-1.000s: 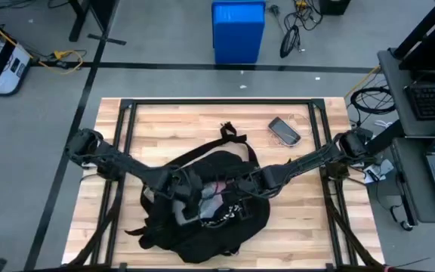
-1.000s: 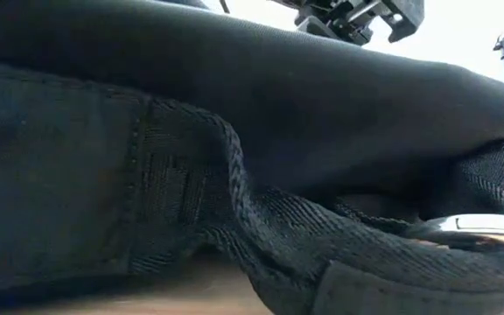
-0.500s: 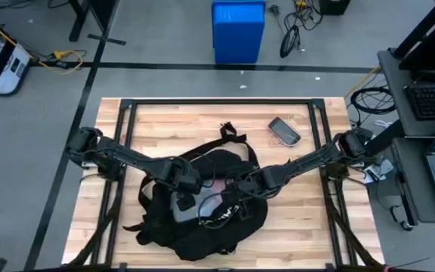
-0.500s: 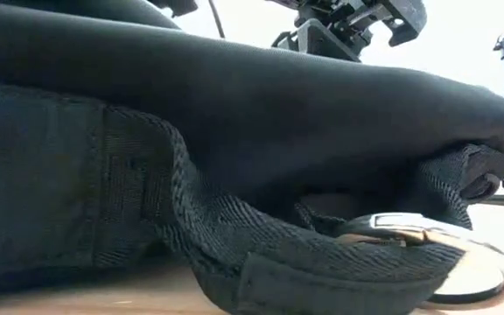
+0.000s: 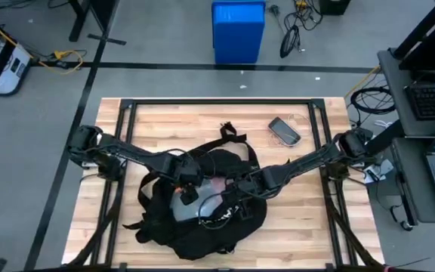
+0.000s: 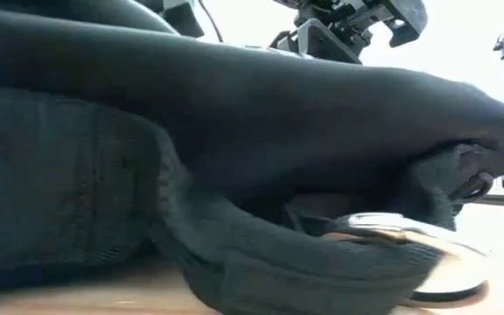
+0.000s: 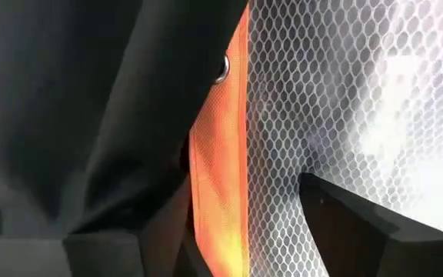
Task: Unpack backpack
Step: Remove the orange zip bag from the black backpack
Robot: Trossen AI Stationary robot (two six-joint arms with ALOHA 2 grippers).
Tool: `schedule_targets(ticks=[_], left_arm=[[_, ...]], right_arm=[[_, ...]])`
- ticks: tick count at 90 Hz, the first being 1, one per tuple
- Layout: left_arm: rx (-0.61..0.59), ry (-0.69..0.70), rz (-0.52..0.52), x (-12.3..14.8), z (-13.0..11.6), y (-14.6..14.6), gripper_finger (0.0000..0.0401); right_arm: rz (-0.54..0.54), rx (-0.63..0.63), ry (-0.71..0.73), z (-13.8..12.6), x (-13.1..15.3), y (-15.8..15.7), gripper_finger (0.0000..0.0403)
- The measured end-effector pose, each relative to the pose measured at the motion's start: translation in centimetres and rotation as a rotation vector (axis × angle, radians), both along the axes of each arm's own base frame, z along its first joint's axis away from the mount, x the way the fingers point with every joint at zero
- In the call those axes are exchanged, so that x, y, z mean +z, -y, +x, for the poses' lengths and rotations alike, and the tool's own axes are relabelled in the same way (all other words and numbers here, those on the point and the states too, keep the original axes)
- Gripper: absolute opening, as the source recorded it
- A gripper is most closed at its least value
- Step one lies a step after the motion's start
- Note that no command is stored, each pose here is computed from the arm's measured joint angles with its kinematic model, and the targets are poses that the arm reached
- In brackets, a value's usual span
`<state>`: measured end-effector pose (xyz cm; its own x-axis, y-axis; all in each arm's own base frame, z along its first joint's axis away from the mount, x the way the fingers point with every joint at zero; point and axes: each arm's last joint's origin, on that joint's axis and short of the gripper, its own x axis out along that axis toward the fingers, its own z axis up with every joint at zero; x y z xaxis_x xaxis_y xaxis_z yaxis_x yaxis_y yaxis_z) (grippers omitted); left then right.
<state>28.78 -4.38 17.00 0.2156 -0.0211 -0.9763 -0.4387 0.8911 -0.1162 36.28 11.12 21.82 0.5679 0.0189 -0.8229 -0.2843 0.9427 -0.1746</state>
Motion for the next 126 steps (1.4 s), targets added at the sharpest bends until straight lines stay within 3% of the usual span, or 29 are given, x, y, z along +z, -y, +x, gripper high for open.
schedule_targets(ticks=[19,33,47,64,71,100,126], left_arm=[[-0.044,0.012,-0.027,-1.1,-0.3,-1.2,0.0235],[-0.075,0.099,-0.011,-1.7,0.2,-1.7,0.0219],[-0.106,0.150,0.003,-2.6,0.3,-2.0,0.0156],[-0.110,0.143,0.001,-3.2,0.5,-1.9,0.0038],[-0.101,0.165,-0.005,-3.1,0.7,-1.8,0.0030],[-0.130,0.271,-0.017,1.1,1.1,-0.6,0.0017],[-0.185,0.380,-0.022,5.4,-0.5,1.0,0.0017]], right_arm=[[0.000,0.000,0.000,0.0,0.0,0.0,0.0025],[-0.002,0.003,0.000,0.0,0.0,0.0,0.0025],[-0.002,0.003,-0.001,0.0,0.0,0.0,0.0025],[-0.002,0.002,0.000,0.0,0.0,0.1,0.0025],[-0.002,0.001,0.000,0.0,0.0,0.1,0.0025],[0.005,-0.010,0.001,0.0,0.0,0.1,0.0025],[0.018,-0.028,0.024,0.3,0.1,0.4,0.0025]])
